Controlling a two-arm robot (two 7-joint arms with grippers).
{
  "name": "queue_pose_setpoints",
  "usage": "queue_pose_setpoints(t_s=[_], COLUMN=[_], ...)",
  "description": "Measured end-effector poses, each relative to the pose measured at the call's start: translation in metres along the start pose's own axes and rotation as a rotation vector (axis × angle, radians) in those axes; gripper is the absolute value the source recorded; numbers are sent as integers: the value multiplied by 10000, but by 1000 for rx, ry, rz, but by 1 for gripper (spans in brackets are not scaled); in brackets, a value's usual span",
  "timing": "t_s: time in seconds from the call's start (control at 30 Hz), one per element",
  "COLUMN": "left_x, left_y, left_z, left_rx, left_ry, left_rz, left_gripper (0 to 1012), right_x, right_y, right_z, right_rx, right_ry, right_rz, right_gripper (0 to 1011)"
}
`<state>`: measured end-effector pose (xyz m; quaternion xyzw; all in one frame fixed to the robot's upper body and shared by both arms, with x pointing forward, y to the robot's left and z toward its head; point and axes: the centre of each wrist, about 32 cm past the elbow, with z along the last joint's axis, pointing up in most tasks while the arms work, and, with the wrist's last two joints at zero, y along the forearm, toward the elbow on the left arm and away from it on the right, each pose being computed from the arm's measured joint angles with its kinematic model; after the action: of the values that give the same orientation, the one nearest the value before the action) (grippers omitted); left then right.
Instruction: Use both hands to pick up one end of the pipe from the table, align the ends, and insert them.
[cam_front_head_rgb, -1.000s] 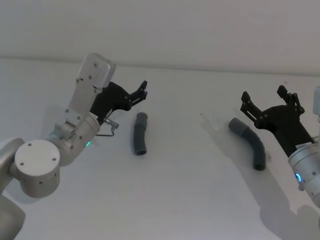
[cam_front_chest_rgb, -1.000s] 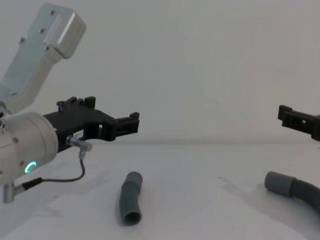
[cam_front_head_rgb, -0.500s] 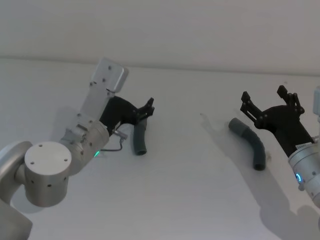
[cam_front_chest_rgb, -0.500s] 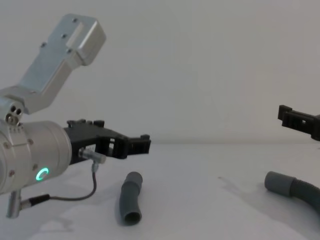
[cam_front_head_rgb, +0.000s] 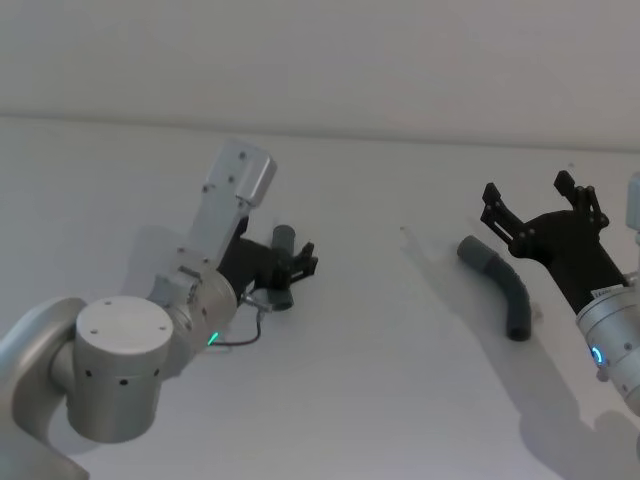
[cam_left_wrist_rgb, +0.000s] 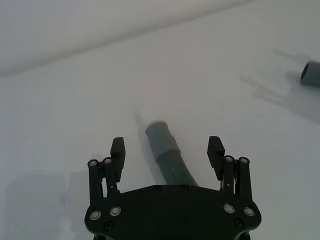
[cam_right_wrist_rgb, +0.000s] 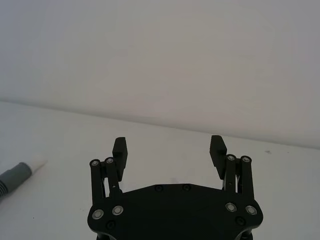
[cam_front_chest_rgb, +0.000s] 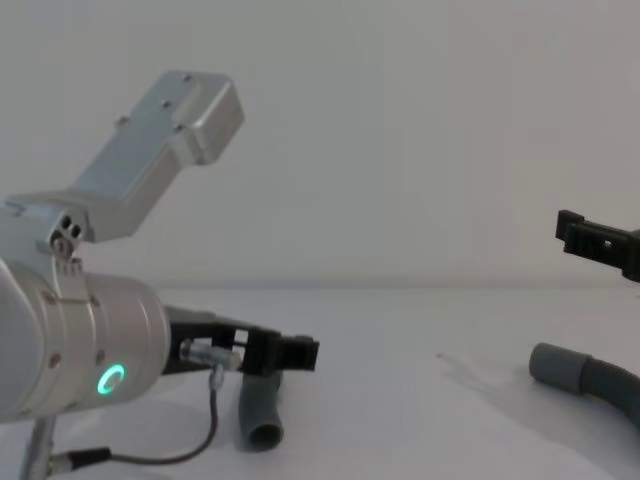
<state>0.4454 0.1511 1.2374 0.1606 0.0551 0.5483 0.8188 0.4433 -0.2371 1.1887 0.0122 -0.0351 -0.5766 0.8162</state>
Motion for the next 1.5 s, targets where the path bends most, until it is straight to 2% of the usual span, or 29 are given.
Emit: queue_pose_setpoints(t_s=[0.17,0.43,0.8,1.0,1.3,1.5], left_x=[-73,-133,-167,-185,-213,-223], left_y=[33,45,26,-2,-48,-75], left_z=[16,17,11,2,-18,-18], left_rx=[54,107,128,134,139,141], left_ry=[33,71,82,83,105,108], left_rz=[13,25,38,43,45,47], left_gripper=[1001,1001,1001,1001,1001,1001], right_x=[0,0,0,0,0,0], right_y=[0,0,0,0,0,0], right_z=[0,0,0,0,0,0], right_rx=[0,0,0,0,0,0], right_ry=[0,0,0,0,0,0], right_rz=[0,0,0,0,0,0], right_gripper=[1004,1004,1004,1004,1004,1003])
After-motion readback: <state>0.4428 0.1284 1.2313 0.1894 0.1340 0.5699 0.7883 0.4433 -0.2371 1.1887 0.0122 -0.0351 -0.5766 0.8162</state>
